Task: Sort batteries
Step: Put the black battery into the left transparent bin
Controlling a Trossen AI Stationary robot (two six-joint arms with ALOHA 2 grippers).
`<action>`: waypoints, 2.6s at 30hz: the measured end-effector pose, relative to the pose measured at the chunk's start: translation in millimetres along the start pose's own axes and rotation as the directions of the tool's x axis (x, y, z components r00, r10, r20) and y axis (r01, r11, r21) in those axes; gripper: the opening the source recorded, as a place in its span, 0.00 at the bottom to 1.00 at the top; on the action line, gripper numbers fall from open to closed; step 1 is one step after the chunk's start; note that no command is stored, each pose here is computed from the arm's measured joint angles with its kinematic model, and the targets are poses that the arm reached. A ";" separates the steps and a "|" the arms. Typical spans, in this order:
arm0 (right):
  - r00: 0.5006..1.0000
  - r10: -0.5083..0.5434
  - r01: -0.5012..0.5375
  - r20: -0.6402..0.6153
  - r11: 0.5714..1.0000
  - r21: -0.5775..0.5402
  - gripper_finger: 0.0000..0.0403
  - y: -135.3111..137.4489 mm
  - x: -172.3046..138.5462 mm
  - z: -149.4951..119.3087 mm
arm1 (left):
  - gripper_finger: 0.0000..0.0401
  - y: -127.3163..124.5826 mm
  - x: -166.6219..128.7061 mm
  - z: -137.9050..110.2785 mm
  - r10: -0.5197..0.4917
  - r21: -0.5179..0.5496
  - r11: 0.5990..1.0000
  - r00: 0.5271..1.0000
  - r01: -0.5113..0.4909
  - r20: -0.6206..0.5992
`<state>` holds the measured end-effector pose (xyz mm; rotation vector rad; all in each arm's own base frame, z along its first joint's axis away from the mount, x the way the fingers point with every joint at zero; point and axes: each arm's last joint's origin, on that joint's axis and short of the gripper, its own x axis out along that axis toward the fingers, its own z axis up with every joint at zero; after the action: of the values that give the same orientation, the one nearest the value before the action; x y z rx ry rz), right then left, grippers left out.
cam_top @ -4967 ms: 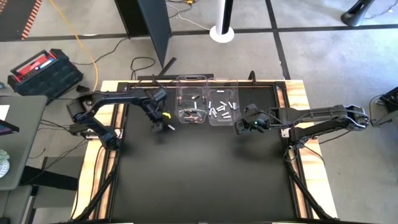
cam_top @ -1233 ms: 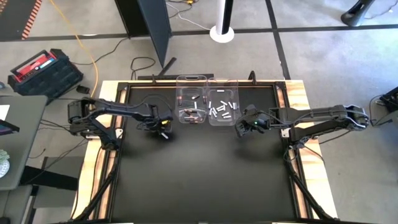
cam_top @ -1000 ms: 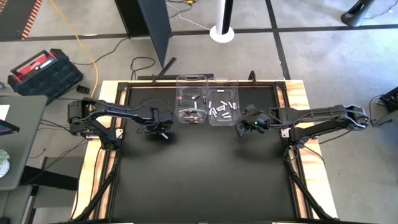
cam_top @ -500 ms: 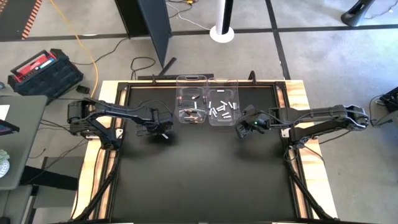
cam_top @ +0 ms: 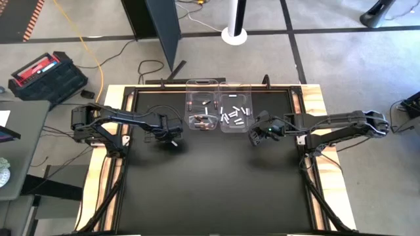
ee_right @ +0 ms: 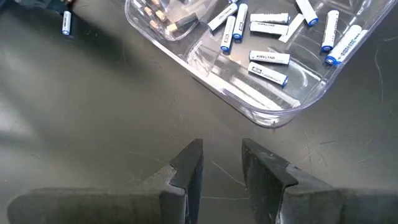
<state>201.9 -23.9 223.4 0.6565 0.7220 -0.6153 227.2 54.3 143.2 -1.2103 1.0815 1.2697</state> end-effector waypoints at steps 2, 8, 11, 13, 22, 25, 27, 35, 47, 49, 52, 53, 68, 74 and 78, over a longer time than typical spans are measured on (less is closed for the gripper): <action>1.000 0.000 0.000 0.000 1.000 0.000 0.31 0.0 0.0 0.0 | 0.09 0.0 0.0 0.0 0.000 0.019 1.000 1.000 0.000 0.001; 1.000 0.000 0.000 0.000 1.000 -0.002 0.31 0.0 0.0 0.0 | 0.10 -0.9 -1.3 1.6 -0.001 0.057 0.998 1.000 0.000 0.004; 1.000 0.000 0.000 0.000 1.000 -0.002 0.31 0.0 0.0 0.0 | 0.10 -3.9 -5.9 2.7 0.006 0.100 0.995 1.000 -0.007 0.009; 1.000 0.000 0.000 0.000 1.000 -0.002 0.31 0.0 0.0 0.0 | 0.10 -6.7 -8.7 3.6 0.002 0.125 0.992 1.000 -0.004 0.017; 1.000 0.000 0.000 0.000 1.000 0.002 0.31 0.0 0.0 0.0 | 0.11 -18.8 -30.1 11.1 -0.015 0.230 0.973 0.999 0.007 0.031; 1.000 0.000 0.000 0.000 1.000 0.002 0.31 0.0 0.0 0.0 | 0.11 -22.4 -41.9 16.9 -0.006 0.275 0.961 0.999 -0.003 0.033; 1.000 0.000 0.000 0.000 1.000 0.002 0.31 0.0 0.0 0.0 | 0.11 -24.0 -51.0 22.3 0.007 0.299 0.954 0.999 -0.018 0.038; 1.000 -0.001 0.001 0.001 1.000 0.004 0.31 -0.4 0.1 0.4 | 0.11 -33.1 -107.2 57.7 0.008 0.476 0.876 0.989 -0.079 0.149; 1.000 -0.001 0.001 0.002 0.997 0.073 0.31 -0.3 0.1 0.4 | 0.11 -67.0 -167.4 120.4 -0.435 0.826 0.564 0.855 0.015 0.281; 1.000 -0.001 0.001 0.002 0.997 0.075 0.31 -0.3 0.1 0.4 | 0.11 -72.5 -161.6 127.1 -0.418 0.854 0.520 0.867 -0.018 0.272; 1.000 0.001 -0.001 0.003 0.997 0.081 0.31 -0.1 0.1 0.5 | 0.11 -89.2 -148.5 137.6 -0.390 0.893 0.446 0.887 -0.054 0.248; 1.000 0.001 -0.002 0.004 0.996 0.088 0.31 0.0 0.0 0.5 | 0.11 -94.9 -142.6 140.1 -0.375 0.907 0.418 0.898 -0.059 0.231; 1.000 -0.003 0.003 0.001 0.990 0.142 0.31 -0.4 0.1 0.2 | 0.11 -146.1 -58.5 157.8 -0.223 0.977 0.213 0.973 -0.015 0.064; 1.000 -0.003 0.003 0.001 0.990 0.142 0.31 -0.4 0.1 0.2 | 0.11 -151.7 -25.7 158.5 -0.151 0.978 0.208 0.988 0.006 0.026; 1.000 -0.005 0.005 0.000 0.990 0.141 0.31 -0.5 0.1 0.1 | 0.11 -153.2 -14.0 159.5 -0.130 0.974 0.224 0.991 0.014 0.015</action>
<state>201.6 -24.3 223.2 0.7856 0.6839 -0.6755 368.4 221.5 177.7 -0.1522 1.3770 0.2888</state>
